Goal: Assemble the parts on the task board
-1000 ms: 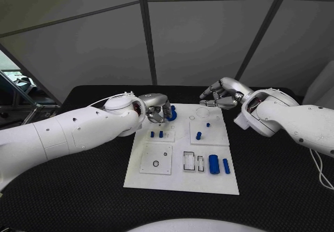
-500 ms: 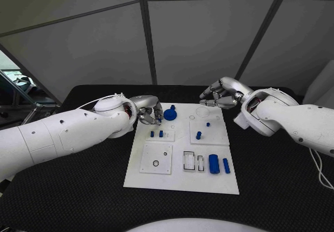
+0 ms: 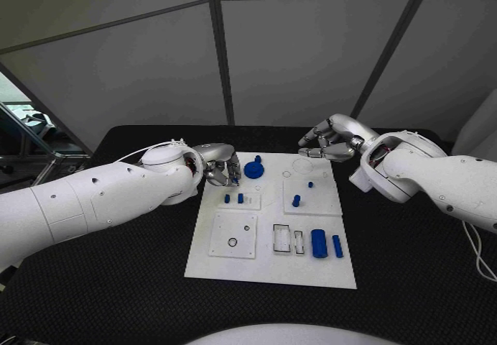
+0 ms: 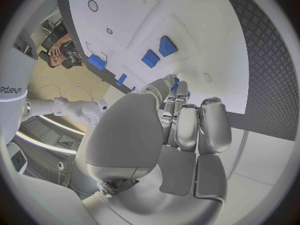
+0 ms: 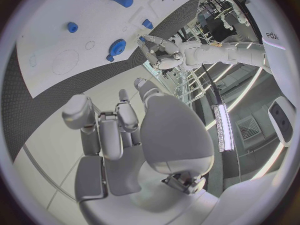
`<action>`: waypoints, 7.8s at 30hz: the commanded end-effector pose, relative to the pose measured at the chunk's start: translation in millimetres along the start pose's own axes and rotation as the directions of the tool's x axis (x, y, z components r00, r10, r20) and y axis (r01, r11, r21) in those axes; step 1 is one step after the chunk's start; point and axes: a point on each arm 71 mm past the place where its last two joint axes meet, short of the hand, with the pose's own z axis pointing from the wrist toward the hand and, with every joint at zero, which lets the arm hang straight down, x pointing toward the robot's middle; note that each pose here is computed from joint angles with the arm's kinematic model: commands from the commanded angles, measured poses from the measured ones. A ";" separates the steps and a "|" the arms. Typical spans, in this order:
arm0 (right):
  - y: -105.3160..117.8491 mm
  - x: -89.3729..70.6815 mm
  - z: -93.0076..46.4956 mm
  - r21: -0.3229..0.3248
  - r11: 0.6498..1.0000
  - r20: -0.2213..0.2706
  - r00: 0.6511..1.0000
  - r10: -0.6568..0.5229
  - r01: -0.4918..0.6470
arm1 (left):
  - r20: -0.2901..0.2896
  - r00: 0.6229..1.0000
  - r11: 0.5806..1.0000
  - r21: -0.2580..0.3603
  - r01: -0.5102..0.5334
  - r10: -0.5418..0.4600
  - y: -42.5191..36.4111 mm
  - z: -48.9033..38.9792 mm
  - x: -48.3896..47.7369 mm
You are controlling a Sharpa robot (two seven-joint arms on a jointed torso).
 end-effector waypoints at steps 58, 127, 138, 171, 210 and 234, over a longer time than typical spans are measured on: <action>0.4 -1.9 -0.1 -0.008 1.000 0.005 1.000 0.000 0.000 | -0.060 0.998 0.999 -0.043 -0.015 0.013 -1.6 7.3 7.5; -22.2 60.9 -8.9 -0.011 0.813 -0.214 0.793 -0.571 0.583 | 0.095 0.360 0.372 0.250 0.894 -0.928 41.9 -59.6 -48.1; -22.1 62.7 -7.7 -0.003 0.805 -0.224 0.784 -0.579 0.594 | 0.092 0.360 0.371 0.248 0.895 -0.929 41.1 -59.4 -47.7; -4.7 53.7 -18.8 -0.016 0.790 -0.060 0.789 -0.612 0.612 | 0.101 0.360 0.373 0.240 0.896 -0.928 44.7 -60.3 -47.7; 19.0 47.4 -33.9 -0.018 0.882 -0.075 0.879 -0.471 0.471 | 0.106 0.360 0.375 0.232 0.898 -0.927 48.0 -59.6 -47.6; 101.3 96.4 -9.1 -0.239 0.893 -0.106 0.904 -0.415 0.382 | 0.118 0.359 0.378 0.236 0.895 -0.926 47.0 -55.9 -47.9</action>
